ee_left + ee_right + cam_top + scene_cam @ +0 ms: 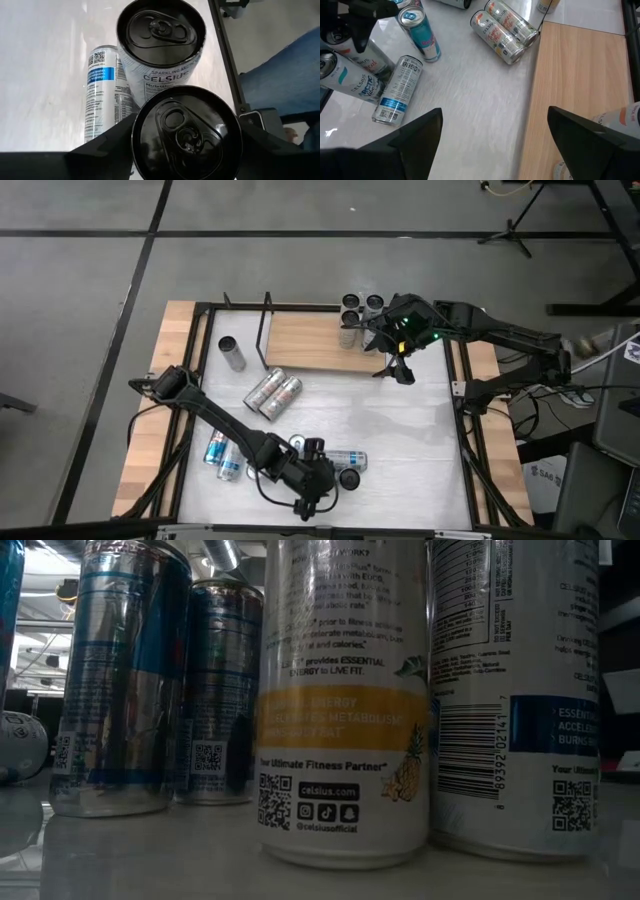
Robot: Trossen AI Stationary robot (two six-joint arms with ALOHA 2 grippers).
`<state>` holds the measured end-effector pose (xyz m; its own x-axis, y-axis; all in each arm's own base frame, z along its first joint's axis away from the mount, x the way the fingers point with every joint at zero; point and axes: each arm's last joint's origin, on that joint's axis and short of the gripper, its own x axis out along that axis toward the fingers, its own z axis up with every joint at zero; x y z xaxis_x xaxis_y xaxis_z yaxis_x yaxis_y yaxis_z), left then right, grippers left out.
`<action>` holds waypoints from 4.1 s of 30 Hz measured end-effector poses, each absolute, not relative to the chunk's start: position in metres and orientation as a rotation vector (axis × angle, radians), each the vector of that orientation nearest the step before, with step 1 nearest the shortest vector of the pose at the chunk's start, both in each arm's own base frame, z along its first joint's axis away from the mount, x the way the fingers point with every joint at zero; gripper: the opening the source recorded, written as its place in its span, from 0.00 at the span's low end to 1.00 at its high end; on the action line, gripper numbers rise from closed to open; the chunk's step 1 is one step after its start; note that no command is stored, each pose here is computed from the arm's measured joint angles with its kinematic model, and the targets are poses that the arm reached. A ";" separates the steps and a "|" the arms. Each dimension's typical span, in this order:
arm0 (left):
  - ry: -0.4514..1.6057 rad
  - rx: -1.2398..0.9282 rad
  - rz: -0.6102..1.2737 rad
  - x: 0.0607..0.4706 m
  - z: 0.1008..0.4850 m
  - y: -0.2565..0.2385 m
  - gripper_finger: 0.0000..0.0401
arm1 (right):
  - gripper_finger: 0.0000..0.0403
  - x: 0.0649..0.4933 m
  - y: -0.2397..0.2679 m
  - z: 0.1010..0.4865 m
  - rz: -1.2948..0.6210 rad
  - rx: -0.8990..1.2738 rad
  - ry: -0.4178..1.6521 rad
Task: Place canned beverage on shelf
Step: Put the white soda can aligned with the other white soda can on the shelf
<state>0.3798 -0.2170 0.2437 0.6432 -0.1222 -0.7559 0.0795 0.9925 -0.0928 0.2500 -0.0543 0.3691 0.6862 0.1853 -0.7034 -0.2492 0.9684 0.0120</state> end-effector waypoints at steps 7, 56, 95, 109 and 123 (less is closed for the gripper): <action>0.871 -0.107 -0.127 0.381 0.247 -0.214 0.59 | 0.87 0.250 -0.054 0.369 0.243 -0.087 0.777; 0.757 0.048 -0.047 0.370 0.334 -0.026 0.61 | 0.87 0.250 -0.055 0.369 0.234 -0.091 0.779; 0.851 -0.003 -0.020 0.360 0.240 0.025 0.71 | 0.87 0.269 -0.060 0.354 0.248 -0.073 0.813; 0.854 -0.008 -0.010 0.361 0.243 0.026 0.88 | 0.87 0.269 -0.060 0.354 0.248 -0.073 0.811; 0.891 0.007 -0.017 0.362 0.295 0.026 0.87 | 0.87 0.277 -0.058 0.353 0.340 -0.039 0.754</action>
<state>0.3622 0.0260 0.2951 0.6287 -0.0117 -0.7776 0.0175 0.9998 -0.0008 0.2770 -0.0584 0.3531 0.6772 0.2886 -0.6768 -0.3166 0.9447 0.0860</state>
